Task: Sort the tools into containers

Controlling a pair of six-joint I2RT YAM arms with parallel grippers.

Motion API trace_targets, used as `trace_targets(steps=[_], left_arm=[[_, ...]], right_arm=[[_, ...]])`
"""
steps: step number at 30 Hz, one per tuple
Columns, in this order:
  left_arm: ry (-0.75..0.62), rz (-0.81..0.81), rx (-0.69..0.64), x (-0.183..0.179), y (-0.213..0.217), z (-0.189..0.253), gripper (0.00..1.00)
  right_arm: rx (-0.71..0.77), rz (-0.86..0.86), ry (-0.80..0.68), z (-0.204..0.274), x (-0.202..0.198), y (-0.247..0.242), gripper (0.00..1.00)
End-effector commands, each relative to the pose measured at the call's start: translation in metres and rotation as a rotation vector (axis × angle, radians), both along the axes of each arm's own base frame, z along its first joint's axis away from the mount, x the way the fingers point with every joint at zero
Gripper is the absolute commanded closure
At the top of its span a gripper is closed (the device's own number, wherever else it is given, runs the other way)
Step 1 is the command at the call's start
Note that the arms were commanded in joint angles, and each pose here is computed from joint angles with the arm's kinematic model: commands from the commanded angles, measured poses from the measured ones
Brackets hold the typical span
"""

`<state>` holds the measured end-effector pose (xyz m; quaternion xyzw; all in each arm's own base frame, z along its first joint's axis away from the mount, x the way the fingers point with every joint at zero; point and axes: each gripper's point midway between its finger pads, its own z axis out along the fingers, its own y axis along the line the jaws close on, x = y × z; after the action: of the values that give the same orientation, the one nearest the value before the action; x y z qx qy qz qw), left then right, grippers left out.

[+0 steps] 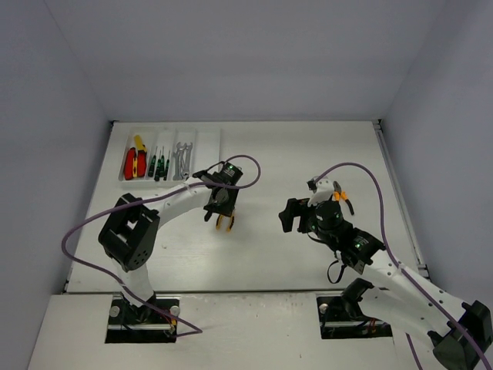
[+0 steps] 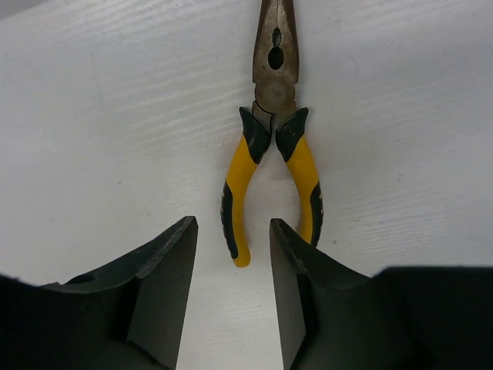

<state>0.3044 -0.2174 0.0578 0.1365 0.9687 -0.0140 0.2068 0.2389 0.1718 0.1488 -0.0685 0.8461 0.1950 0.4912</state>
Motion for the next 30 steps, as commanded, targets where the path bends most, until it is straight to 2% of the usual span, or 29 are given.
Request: trace_targets(steps=[1, 7, 11, 19, 23, 27, 30], left_arm=[[-0.007, -0.017, -0.008, 0.006, -0.002, -0.003, 0.62], [0.006, -0.012, -0.011, 0.010, 0.001, -0.011, 0.63], [0.023, -0.006, -0.030, 0.012, 0.005, -0.018, 0.74], [0.032, -0.031, -0.049, 0.009, 0.004, -0.025, 0.81], [-0.033, -0.082, -0.121, 0.013, -0.006, -0.011, 0.87], [-0.077, -0.129, -0.150, 0.015, -0.010, 0.002, 1.00], [-0.128, -0.157, -0.167, 0.017, -0.010, 0.019, 1.00]], right_arm=[[0.035, -0.020, -0.031, 0.009, 0.005, 0.000, 0.16], [0.031, -0.021, -0.029, 0.007, 0.004, 0.000, 0.15], [0.027, -0.024, -0.024, 0.005, 0.005, 0.000, 0.15], [0.018, -0.028, -0.017, 0.002, 0.005, -0.002, 0.15], [0.017, -0.026, -0.015, 0.001, 0.005, -0.001, 0.15], [0.018, -0.026, -0.015, 0.001, 0.004, -0.001, 0.15], [0.018, -0.026, -0.014, 0.001, 0.004, -0.001, 0.15]])
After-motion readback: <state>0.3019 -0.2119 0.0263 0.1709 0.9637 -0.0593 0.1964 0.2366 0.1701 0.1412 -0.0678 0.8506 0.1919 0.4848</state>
